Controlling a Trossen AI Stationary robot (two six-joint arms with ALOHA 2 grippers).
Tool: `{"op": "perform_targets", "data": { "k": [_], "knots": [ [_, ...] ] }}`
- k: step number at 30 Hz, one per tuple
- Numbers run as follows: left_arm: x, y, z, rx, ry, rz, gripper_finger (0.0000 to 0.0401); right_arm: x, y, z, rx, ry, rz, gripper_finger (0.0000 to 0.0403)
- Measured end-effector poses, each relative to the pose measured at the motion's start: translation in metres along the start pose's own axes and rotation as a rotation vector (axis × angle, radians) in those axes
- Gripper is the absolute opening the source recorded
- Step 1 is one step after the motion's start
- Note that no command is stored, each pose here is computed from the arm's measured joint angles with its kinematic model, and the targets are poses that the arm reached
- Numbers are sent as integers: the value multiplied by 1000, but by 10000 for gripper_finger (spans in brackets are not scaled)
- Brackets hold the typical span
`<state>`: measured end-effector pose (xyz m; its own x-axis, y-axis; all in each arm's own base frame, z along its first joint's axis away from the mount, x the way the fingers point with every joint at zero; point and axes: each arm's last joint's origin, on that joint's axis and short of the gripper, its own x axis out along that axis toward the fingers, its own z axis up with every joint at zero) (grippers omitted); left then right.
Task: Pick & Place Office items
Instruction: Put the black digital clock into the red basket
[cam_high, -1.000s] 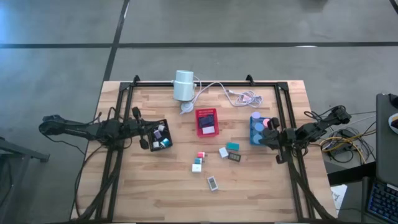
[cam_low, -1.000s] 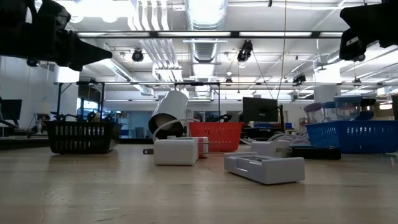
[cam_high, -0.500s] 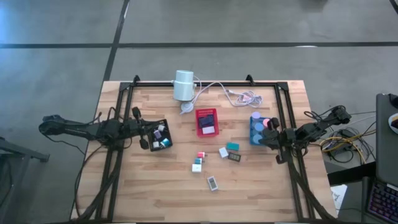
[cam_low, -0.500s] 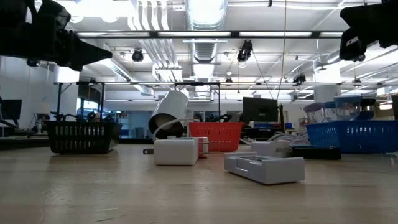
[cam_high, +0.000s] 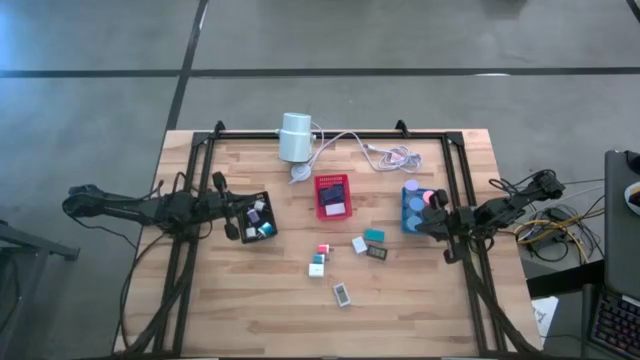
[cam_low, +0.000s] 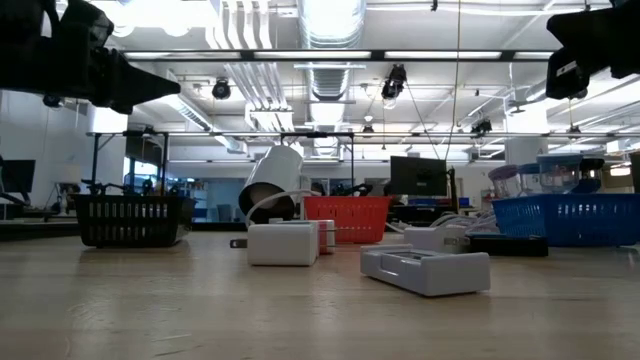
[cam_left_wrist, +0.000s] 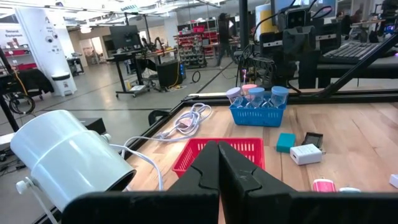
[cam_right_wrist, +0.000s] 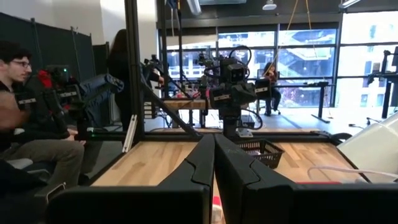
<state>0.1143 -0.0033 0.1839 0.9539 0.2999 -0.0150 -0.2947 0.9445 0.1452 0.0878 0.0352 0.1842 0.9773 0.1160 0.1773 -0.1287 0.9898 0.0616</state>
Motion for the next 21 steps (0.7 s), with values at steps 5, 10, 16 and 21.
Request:
{"op": "perform_targets", "data": {
  "k": [5,10,16,21],
  "knots": [
    [0,0,0,0,0,0,0,0,0,0,0,-1,0,8],
    [0,0,0,0,0,0,0,0,0,0,1,-3,0,8],
    [0,0,0,0,0,0,0,0,0,0,5,-1,0,8],
    [0,0,1,-4,-9,-4,0,0,0,0,3,2,0,8]
  ]
}}
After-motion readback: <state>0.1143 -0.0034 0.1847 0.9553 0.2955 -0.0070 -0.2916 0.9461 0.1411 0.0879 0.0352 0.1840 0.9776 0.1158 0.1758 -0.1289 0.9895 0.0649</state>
